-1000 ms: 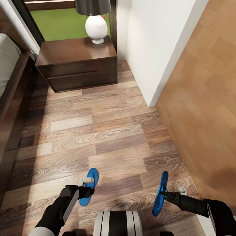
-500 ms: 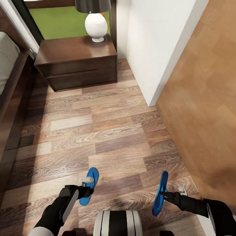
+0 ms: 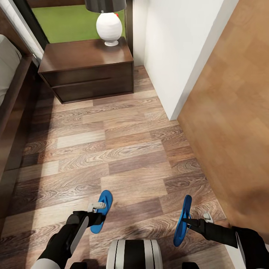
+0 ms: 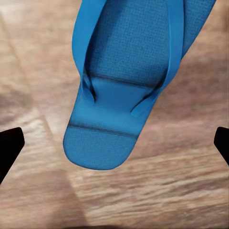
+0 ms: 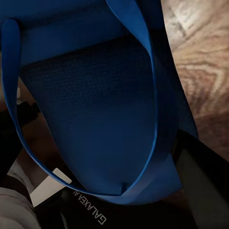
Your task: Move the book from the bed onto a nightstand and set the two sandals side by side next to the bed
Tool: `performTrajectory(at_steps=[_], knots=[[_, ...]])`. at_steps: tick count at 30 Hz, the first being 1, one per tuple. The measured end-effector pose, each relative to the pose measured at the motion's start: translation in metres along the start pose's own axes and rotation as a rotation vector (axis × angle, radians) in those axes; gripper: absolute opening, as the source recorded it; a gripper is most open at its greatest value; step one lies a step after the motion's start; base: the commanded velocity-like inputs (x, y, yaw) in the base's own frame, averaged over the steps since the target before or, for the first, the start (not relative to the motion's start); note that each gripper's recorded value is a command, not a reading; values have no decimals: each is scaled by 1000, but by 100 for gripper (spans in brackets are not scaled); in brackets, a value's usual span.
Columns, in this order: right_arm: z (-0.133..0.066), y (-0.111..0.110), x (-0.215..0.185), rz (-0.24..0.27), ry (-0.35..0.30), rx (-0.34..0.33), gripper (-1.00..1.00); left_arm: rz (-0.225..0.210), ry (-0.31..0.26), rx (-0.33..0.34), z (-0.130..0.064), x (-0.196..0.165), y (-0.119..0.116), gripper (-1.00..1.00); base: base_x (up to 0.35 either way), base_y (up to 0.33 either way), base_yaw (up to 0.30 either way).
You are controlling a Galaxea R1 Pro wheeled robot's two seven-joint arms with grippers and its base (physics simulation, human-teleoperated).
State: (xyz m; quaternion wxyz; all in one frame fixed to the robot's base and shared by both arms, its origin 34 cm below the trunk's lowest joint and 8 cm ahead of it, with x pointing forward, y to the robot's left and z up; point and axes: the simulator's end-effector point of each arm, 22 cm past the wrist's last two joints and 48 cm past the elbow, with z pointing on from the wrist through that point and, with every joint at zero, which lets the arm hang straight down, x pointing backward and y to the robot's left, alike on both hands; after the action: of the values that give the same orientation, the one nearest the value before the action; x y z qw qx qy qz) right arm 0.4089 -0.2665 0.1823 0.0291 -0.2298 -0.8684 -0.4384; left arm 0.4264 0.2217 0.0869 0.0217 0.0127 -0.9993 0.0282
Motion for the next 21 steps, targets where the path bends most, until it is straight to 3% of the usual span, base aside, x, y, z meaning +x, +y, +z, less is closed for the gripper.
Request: performTrajectory(at_steps=[14,21], knots=[[0,0,0,0,1,1,-100,4,1,3,0,1,-2,100,91,-2,0],[0,0,0,0,1,0,-100,4,2,4,0,1,-3,100,156,-102,0]])
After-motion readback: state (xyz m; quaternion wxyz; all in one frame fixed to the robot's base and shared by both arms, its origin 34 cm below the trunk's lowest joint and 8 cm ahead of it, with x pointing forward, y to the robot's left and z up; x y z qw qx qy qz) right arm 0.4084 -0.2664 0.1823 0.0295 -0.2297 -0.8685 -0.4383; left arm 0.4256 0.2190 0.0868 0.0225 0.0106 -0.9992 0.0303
